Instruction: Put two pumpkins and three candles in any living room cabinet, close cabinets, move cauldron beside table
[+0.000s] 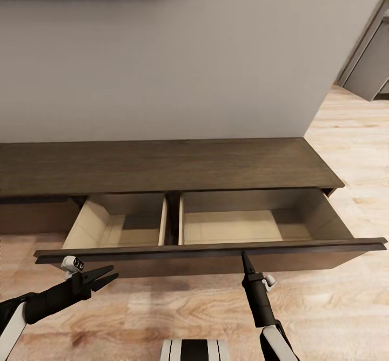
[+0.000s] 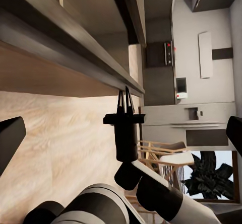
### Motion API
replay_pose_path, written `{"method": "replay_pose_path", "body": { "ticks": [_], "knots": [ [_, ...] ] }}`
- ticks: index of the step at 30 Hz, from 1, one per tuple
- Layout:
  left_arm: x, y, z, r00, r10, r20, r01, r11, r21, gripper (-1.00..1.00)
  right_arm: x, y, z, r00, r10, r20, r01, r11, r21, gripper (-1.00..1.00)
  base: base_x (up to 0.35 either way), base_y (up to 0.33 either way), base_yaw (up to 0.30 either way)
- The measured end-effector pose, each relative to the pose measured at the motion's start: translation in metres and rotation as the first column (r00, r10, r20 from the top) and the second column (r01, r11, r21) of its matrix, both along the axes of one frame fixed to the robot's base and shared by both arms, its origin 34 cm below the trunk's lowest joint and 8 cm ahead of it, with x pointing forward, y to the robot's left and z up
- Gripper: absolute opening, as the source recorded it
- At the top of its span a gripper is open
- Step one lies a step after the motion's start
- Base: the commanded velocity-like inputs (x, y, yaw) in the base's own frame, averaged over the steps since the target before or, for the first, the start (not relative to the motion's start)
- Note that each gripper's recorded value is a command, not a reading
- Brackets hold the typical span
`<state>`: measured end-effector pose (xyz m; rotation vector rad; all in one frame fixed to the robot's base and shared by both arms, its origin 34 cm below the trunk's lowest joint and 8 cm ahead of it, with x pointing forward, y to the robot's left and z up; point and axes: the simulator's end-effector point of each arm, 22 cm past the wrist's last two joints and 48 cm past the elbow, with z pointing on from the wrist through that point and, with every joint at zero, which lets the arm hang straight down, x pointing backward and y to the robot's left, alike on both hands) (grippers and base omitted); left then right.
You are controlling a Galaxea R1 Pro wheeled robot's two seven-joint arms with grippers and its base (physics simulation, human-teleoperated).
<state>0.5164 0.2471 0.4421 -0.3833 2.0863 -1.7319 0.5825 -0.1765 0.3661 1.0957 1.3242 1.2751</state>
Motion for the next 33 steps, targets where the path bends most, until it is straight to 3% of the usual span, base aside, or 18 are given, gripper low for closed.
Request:
{"method": "replay_pose_path", "body": {
  "ticks": [33],
  "knots": [
    [-0.0001,0.0,0.0001,1.0,0.0,0.0,0.0,1.0,0.0,1.0,0.0,-0.0004,0.0001,1.0,-0.001,0.0,0.001,1.0,0.0,-1.0,-0.056,0.0,0.0]
  ]
}}
